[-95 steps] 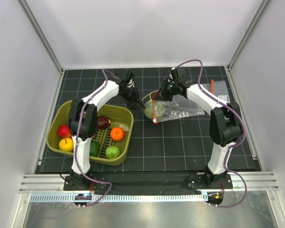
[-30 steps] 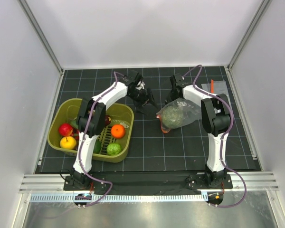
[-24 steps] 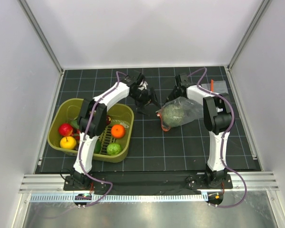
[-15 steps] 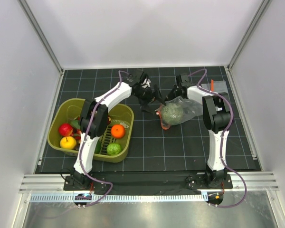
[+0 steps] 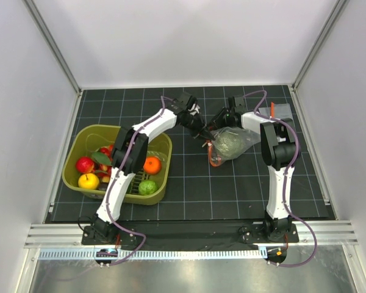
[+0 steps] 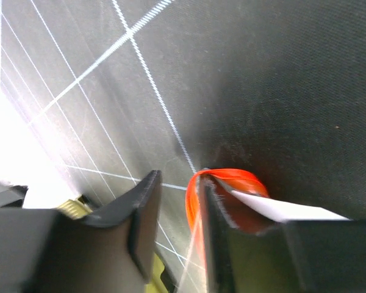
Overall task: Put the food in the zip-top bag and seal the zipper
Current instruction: Place the fake fruit in the zipper food storage bag.
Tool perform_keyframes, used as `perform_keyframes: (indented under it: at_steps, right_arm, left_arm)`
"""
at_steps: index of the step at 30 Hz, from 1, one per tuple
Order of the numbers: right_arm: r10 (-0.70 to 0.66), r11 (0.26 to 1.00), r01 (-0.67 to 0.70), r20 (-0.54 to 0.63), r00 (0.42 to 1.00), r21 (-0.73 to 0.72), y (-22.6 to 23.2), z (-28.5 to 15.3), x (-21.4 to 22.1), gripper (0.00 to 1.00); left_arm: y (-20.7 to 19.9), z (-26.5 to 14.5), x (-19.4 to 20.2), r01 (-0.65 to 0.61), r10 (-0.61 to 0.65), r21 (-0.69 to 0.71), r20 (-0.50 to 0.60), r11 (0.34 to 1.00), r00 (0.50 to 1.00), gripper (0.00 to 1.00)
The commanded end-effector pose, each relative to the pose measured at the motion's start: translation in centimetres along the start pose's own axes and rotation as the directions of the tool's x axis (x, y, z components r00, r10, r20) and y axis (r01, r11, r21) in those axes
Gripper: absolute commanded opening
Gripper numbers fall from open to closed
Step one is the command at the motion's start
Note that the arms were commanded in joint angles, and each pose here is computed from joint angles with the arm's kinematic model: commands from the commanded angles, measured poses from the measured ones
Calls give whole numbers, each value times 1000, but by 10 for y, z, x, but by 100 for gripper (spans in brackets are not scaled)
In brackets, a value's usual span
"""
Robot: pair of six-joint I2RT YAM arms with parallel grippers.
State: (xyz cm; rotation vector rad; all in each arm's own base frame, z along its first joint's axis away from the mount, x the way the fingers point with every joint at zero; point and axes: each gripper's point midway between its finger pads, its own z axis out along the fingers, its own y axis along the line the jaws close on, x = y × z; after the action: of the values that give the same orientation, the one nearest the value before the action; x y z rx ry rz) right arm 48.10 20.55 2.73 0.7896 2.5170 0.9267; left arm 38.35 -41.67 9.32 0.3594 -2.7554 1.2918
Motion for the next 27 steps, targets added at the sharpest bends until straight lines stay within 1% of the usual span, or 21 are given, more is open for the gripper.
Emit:
perform_keyframes:
  at_steps: [1, 2, 3, 4, 6, 9, 11, 14, 15, 17, 18, 19, 20, 21, 23, 24, 25, 26, 27]
  right_arm:
    - [-27, 1000, 27, 29, 999, -11, 7, -6, -12, 42]
    - [-32, 999, 32, 35, 999, -10, 8, -8, -14, 45]
    - [-32, 999, 33, 39, 999, -8, 8, -11, -16, 51]
    - [-44, 999, 45, 60, 997, -19, 14, -18, -24, 53]
    - [-45, 999, 46, 68, 997, -11, 16, -27, -30, 64]
    - [-67, 998, 66, 115, 991, 9, 19, -50, -48, 73]
    - [-74, 997, 72, 148, 986, 17, 19, -67, -62, 75]
    - [-127, 992, 122, 183, 975, 37, 29, -100, -72, 77]
    - [-165, 986, 157, 185, 969, 56, 32, -116, -71, 79]
    - [-200, 978, 184, 203, 959, 94, 30, -130, -71, 82]
    - [-231, 970, 211, 205, 951, 117, 28, -143, -67, 85]
    - [-240, 967, 213, 211, 948, 141, 24, -148, -67, 86]
    - [-247, 962, 210, 227, 942, 176, 18, -155, -70, 87]
    - [-232, 960, 187, 218, 948, 206, 4, -161, -70, 87]
    - [-215, 965, 166, 253, 943, 202, 0, -179, -74, 87]
    - [-190, 966, 134, 257, 948, 220, -16, -183, -75, 86]
    - [-188, 969, 131, 282, 941, 209, -14, -195, -74, 86]
    - [-186, 969, 128, 281, 942, 212, -17, -197, -71, 86]
    - [-159, 968, 92, 284, 946, 235, -33, -202, -71, 85]
  left_arm:
    - [-9, 5, 1, -30, 31, 45, -19, 999, 999, 0]
    - [-8, 5, -1, -28, 29, 43, -17, 999, 999, 0]
    - [-7, 6, -1, -30, 31, 44, -20, 999, 999, 0]
    - [-6, 6, -2, -32, 33, 42, -18, 999, 999, 0]
    - [-2, 7, -1, -27, 28, 36, -27, 999, 999, 0]
    - [5, 7, -3, -21, 21, 25, -31, 999, 999, 0]
    - [9, 7, -5, -22, 22, 18, -29, 1000, 999, 0]
    - [13, 8, -8, -21, 21, 8, -25, 1000, 999, 0]
    - [14, 8, -8, -21, 21, 6, -24, 1000, 999, 0]
    - [16, 8, -10, -16, 16, 0, -24, 1000, 1000, 0]
    - [16, 8, -10, -19, 19, 0, -24, 1000, 1000, 0]
    - [16, 8, -10, -19, 19, 0, -24, 1000, 1000, 0]
    - [17, 8, -10, -17, 17, -4, -24, 1000, 1000, 0]
    - [17, 8, -10, -22, 22, -6, -21, 1000, 1000, 0]
    - [20, 8, -10, -21, 21, -18, -21, 1000, 1000, 0]
    - [21, 7, -10, -26, 25, -23, -19, 999, 999, 0]
    - [22, 7, -10, -27, 26, -29, -19, 999, 999, 0]
    - [26, 7, -9, -19, 18, -43, -23, 999, 1000, 0]
    - [28, 7, -9, -22, 21, -53, -19, 998, 1000, 0]
